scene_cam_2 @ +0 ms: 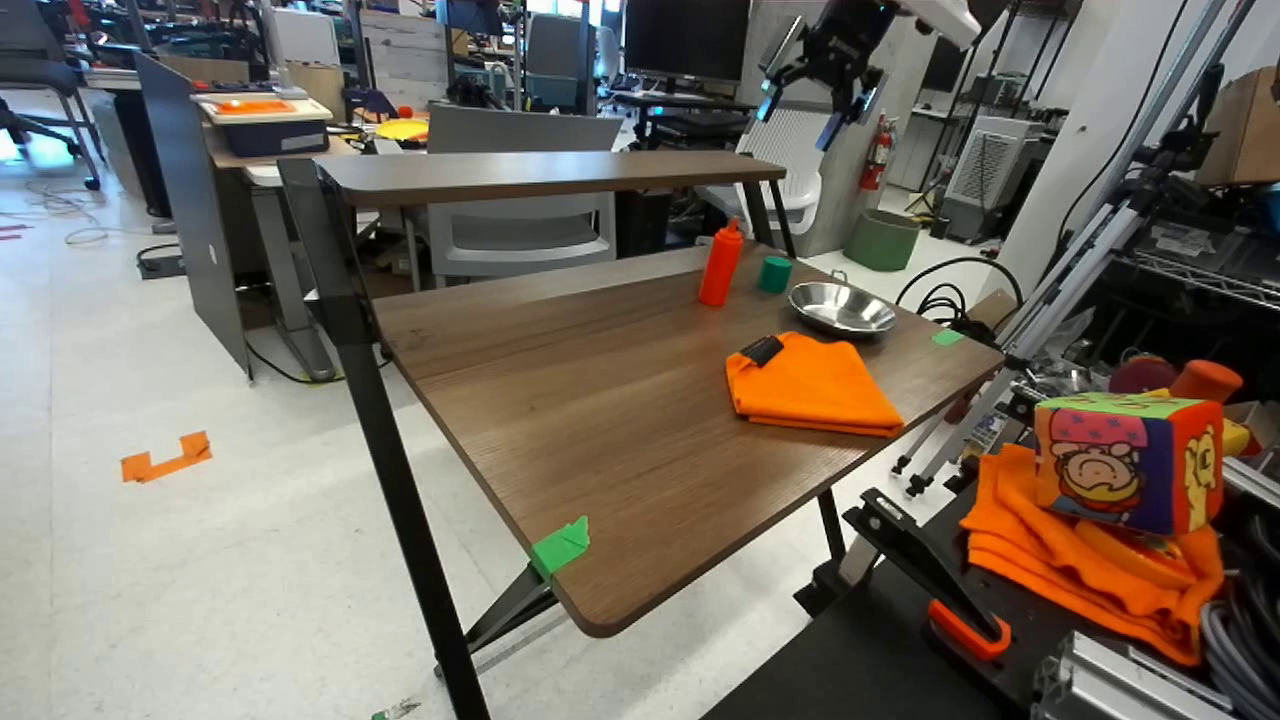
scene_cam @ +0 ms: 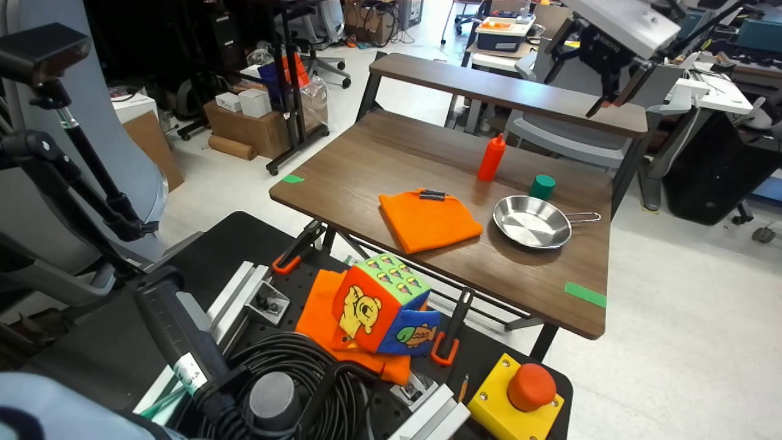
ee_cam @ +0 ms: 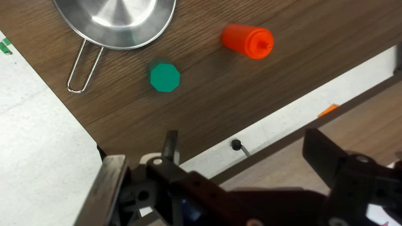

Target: Put the green block on the silver pan

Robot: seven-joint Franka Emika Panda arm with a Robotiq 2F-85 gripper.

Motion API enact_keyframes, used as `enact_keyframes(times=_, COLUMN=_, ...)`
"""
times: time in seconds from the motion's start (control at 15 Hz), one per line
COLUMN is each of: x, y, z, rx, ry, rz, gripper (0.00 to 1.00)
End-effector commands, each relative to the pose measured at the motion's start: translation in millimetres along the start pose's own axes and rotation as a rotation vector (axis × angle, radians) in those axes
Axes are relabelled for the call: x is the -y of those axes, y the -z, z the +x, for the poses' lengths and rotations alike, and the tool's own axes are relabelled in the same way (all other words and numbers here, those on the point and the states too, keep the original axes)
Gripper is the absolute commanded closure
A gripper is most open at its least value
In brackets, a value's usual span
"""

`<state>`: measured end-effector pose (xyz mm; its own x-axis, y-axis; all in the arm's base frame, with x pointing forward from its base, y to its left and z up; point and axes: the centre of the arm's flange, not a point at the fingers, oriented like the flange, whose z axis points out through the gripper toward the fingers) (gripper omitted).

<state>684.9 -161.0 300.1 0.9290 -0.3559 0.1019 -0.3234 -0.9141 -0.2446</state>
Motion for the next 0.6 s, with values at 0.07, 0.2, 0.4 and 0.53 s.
enact_keyframes(times=0.07, x=-9, y=-47, z=27, rx=0.023, ry=0.042, rz=-0.091, gripper=0.0)
enact_keyframes(times=0.2, x=-15, y=-66, z=31, rx=0.05, ry=0.062, rz=-0.128, gripper=0.0)
enact_keyframes(times=0.4, x=-22, y=-90, z=30, rx=0.081, ry=0.081, rz=-0.165, gripper=0.0)
enact_keyframes(times=0.53, x=-24, y=-103, z=25, rx=0.098, ry=0.1, rz=-0.182, gripper=0.0)
